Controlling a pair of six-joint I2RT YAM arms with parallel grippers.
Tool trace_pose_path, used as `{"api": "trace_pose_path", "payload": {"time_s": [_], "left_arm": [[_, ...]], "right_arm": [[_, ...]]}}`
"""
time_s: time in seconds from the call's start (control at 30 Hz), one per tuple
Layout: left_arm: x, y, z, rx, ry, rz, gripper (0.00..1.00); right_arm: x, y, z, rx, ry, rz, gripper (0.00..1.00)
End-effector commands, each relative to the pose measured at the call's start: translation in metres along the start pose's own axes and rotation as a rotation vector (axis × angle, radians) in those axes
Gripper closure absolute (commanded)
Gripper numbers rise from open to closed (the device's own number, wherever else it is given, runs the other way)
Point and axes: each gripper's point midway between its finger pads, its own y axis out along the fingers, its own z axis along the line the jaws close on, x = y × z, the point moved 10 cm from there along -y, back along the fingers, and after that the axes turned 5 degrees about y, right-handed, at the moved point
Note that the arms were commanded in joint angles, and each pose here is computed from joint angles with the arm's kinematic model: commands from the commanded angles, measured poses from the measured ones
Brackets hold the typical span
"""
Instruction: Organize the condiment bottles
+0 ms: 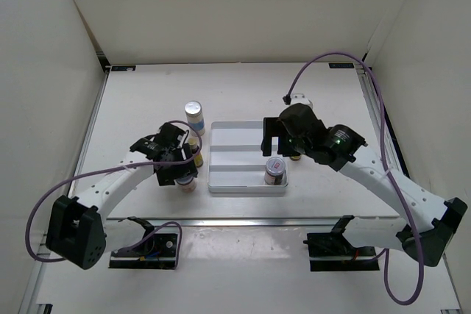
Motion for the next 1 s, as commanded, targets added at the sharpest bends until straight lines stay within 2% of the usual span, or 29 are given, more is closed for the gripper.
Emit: {"api": "trace_pose_path", "payload": {"time_s": [0.0, 0.03, 0.13, 0.17, 0.23, 0.4, 0.53, 0.67, 0.8, 0.97], "left_arm": [[0.008, 0.006, -0.002, 0.026, 0.0, -0.066, 0.16], [0.01, 0.008, -0.004, 0.021, 0.008, -0.074, 0.25], [0.013, 0.009, -0.006, 0.008, 0.019, -0.073, 0.35], [0.011, 0.008, -0.009, -0.007, 0.028, -0.063, 0.45], [0.013, 0.004, -0.013, -0.031, 0.048, -0.069, 0.56], [0.01, -0.03, -0.024, -0.076, 0.064, -0.135, 0.7], [0.006, -0.067, -0.04, -0.123, 0.107, -0.206, 0.74], [0.001, -0.076, -0.069, -0.157, 0.195, -0.184, 0.77], [0.0, -0.065, -0.103, -0.158, 0.261, -0.174, 0.77], [0.004, -0.035, -0.121, -0.11, 0.303, -0.144, 0.77]], "right_arm": [[0.0, -0.006, -0.002, 0.019, -0.006, -0.035, 0.0], [0.001, -0.009, -0.003, 0.027, -0.003, -0.044, 0.0], [0.0, -0.014, -0.006, 0.027, -0.008, -0.061, 0.0], [0.001, -0.013, -0.008, 0.018, -0.018, -0.068, 0.0], [0.002, -0.018, -0.009, 0.02, -0.013, -0.088, 0.0], [0.003, -0.024, -0.014, 0.007, -0.019, -0.107, 0.0], [0.003, -0.029, -0.02, -0.023, -0.017, -0.128, 0.0], [0.0, -0.027, -0.023, -0.049, -0.023, -0.126, 0.0], [0.0, -0.025, -0.025, -0.079, -0.038, -0.125, 0.0], [0.002, -0.032, -0.028, -0.102, -0.037, -0.14, 0.0]]}}
